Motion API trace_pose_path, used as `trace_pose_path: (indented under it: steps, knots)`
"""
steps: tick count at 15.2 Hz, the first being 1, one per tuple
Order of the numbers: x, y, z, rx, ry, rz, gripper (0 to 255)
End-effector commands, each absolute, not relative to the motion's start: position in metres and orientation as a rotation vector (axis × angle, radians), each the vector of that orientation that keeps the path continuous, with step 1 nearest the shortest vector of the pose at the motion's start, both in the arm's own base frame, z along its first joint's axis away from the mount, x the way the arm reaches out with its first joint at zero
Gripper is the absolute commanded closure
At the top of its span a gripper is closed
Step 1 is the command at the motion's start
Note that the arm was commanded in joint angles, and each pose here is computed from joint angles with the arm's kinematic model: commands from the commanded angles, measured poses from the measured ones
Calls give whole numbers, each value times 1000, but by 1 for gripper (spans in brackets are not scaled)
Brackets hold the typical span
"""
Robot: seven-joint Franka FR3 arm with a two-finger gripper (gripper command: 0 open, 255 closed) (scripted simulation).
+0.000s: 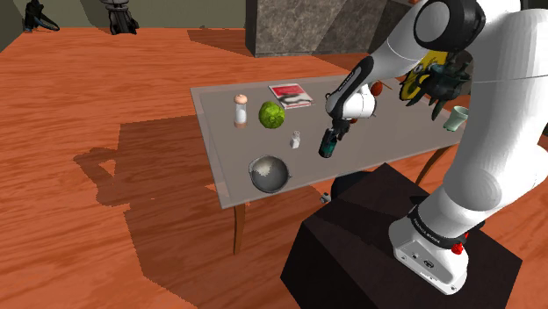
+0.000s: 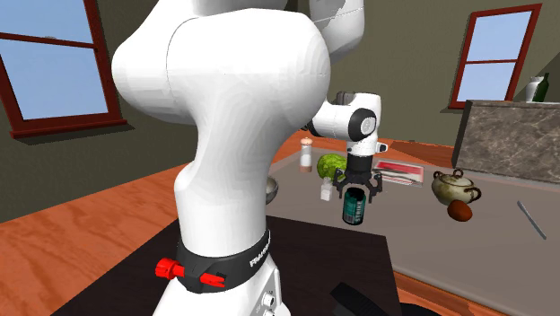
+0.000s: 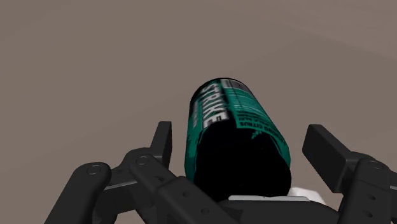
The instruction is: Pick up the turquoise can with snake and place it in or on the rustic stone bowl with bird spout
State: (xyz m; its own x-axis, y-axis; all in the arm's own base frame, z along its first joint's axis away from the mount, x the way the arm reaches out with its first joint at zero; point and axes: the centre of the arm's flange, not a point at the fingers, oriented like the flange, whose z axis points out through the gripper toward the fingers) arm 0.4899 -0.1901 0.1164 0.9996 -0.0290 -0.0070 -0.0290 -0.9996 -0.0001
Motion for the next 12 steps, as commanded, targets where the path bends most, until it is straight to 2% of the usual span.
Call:
trace_pose_path:
  steps: [1, 6, 7, 12]
  knots:
    - [490, -190, 114, -3141, 46, 10, 0]
    - [490, -190, 114, -3141, 46, 10, 0]
    - [490, -190, 114, -3141, 46, 10, 255]
    - [490, -190, 114, -3141, 46, 10, 255]
